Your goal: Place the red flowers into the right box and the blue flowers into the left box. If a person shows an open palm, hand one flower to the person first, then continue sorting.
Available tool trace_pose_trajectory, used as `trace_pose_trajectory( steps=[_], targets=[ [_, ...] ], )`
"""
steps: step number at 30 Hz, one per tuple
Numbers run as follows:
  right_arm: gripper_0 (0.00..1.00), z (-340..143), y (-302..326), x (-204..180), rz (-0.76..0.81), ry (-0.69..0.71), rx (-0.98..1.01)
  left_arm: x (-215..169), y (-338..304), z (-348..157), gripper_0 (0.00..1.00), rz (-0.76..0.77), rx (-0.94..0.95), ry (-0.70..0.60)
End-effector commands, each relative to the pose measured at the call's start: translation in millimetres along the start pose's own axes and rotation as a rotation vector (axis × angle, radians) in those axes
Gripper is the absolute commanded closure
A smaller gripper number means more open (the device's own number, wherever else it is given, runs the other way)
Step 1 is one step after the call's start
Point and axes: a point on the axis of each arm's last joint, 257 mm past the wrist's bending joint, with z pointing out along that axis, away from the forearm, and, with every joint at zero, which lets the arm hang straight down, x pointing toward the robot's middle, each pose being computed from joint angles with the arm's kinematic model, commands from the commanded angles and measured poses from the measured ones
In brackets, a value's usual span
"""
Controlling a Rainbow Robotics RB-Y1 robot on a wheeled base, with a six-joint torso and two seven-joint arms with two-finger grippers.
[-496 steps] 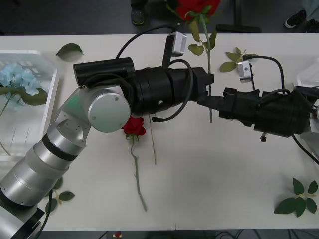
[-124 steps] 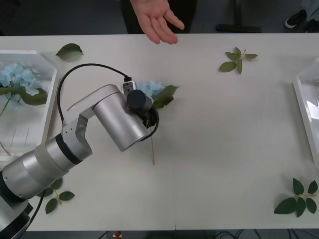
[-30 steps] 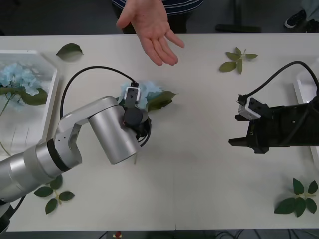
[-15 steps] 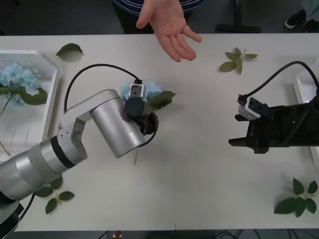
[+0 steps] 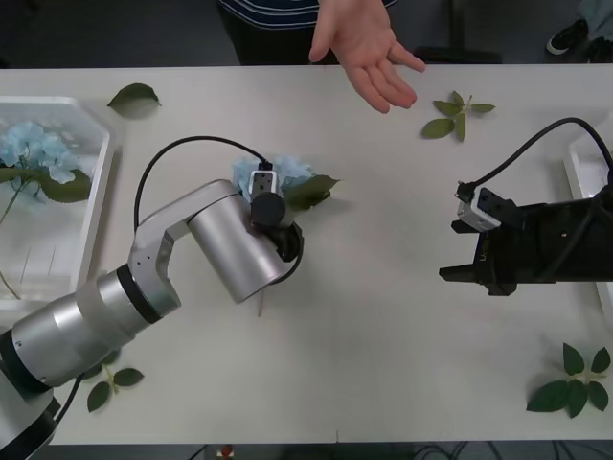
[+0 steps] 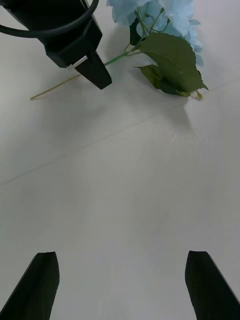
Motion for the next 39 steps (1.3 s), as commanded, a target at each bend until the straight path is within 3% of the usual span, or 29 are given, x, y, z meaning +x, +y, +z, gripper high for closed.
trace_pose_trajectory(
  steps=[1,20,21,23,24,30,35,39],
  targets=[
    [0.27,-7,-6,-7,-0.034,-0.002,0.018,-1,-11,0,0.0,0.011,0.016,-0.01],
    [0.26,-7,-6,-7,-0.034,-0.002,0.018,11,-5,14,0.0,0.034,-0.034,0.01],
    [0.27,-7,-6,-7,-0.034,-0.002,0.018,11,-5,14,0.08,0.039,-0.035,0.01],
    [0.27,-7,-6,-7,-0.034,-0.002,0.018,11,-3,15,0.47,0.042,-0.039,0.011],
    [0.27,-7,-6,-7,-0.034,-0.002,0.018,12,-3,15,0.54,0.045,-0.04,0.013],
    [0.27,-7,-6,-7,-0.034,-0.002,0.018,12,-1,15,0.77,0.057,-0.044,0.013],
    [0.27,-7,-6,-7,-0.034,-0.002,0.018,14,0,16,0.88,0.072,-0.049,0.015],
    [0.27,-7,-6,-7,-0.034,-0.002,0.018,15,0,16,0.9,0.075,-0.051,0.015]
  ],
)
